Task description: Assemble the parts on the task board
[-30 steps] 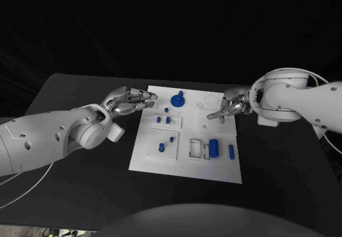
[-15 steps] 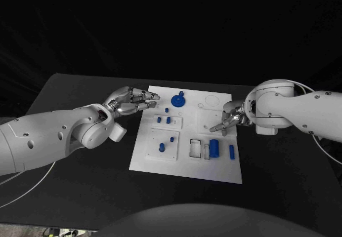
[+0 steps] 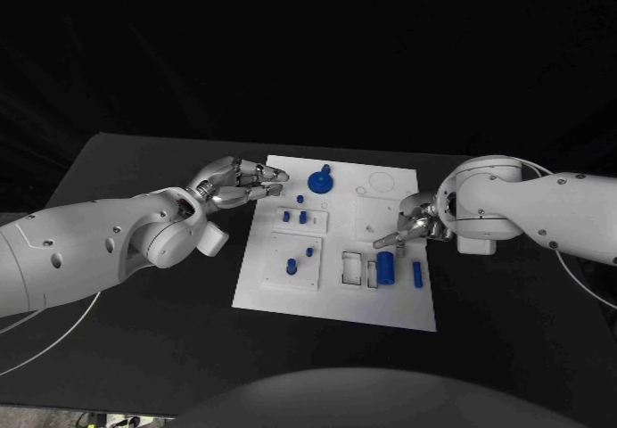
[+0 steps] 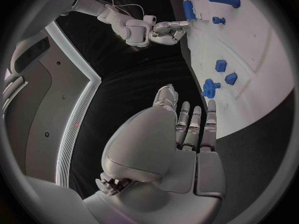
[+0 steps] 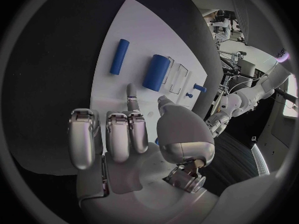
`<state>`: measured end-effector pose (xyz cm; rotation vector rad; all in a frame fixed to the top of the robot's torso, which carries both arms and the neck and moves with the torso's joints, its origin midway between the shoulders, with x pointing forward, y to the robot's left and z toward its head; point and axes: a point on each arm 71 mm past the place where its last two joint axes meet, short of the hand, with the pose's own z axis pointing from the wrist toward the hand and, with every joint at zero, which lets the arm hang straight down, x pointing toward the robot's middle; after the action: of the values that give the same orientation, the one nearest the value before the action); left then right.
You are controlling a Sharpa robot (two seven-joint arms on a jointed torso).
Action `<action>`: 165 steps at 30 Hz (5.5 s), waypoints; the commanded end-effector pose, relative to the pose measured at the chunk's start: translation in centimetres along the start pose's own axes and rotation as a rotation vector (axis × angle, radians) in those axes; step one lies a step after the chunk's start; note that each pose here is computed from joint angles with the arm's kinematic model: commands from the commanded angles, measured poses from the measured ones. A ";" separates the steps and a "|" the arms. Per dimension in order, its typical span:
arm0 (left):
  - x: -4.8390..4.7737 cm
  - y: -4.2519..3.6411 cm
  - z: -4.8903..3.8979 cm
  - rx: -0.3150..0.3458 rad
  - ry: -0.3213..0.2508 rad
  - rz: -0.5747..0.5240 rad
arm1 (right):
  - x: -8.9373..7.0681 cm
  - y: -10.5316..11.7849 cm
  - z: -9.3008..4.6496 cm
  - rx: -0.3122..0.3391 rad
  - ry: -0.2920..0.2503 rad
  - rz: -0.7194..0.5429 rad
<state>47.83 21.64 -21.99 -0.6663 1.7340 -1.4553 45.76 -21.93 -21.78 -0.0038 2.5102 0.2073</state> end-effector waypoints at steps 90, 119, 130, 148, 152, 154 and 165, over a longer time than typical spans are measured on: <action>0.54 0.46 0.60 -0.043 0.057 -0.023 | -0.7 2.0 -0.8 -0.097 0.099 0.234; 0.73 0.52 0.67 -0.054 0.071 -0.028 | 1.4 4.7 1.7 -0.098 0.169 0.248; 0.74 0.64 0.67 -0.061 0.077 -0.030 | 1.3 4.3 1.6 -0.089 0.147 0.246; 0.87 0.88 0.62 -0.073 0.088 -0.036 | 1.1 3.5 1.4 -0.091 0.093 0.303; 0.87 0.93 0.59 -0.074 0.088 -0.037 | 0.8 3.0 0.9 -0.105 0.065 0.332; 0.86 0.95 0.57 -0.074 0.088 -0.037 | 0.6 2.7 0.6 -0.117 0.052 0.342; 0.70 1.03 0.36 -0.071 0.085 -0.038 | -0.2 2.0 -3.8 -0.374 -0.194 0.356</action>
<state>47.92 21.27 -23.23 -0.6921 1.8525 -1.4465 43.33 -21.40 -19.49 0.3859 2.4087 0.6377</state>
